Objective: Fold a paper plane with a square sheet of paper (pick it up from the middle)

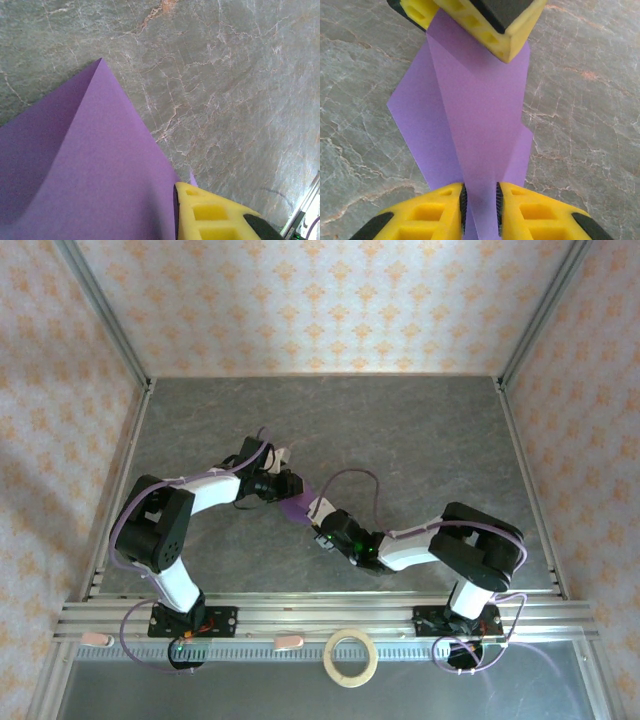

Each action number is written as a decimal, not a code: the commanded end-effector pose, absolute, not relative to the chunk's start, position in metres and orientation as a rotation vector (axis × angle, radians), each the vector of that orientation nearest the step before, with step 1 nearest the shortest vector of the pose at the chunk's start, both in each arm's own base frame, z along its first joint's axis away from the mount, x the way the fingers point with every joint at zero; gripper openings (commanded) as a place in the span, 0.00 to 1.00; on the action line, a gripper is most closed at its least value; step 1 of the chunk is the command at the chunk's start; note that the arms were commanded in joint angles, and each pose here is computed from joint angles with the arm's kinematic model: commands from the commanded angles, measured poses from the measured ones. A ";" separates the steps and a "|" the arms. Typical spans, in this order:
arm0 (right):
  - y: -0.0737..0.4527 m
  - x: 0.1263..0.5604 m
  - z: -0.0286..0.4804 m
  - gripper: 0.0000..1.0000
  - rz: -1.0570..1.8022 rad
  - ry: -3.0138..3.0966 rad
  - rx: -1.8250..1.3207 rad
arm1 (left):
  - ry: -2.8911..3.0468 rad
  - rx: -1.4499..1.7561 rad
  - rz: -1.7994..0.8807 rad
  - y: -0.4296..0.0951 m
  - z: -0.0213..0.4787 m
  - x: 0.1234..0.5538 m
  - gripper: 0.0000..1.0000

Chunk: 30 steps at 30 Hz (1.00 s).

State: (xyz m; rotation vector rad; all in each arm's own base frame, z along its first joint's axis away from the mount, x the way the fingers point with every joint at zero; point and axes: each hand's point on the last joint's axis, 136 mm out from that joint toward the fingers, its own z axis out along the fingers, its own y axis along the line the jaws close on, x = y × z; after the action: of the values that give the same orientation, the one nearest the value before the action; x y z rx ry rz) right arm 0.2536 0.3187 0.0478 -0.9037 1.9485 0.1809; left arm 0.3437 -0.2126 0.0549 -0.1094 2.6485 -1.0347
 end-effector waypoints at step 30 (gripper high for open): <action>0.318 0.254 0.039 0.21 0.130 1.914 -0.952 | 2.644 -0.098 -1.006 -0.208 0.060 0.344 0.20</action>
State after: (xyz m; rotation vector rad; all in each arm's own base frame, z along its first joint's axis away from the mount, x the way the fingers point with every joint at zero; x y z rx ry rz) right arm 0.2540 0.3193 0.0410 -0.9624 1.9220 0.1436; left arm 0.3424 -0.2121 0.0539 -0.1130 2.6565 -1.0328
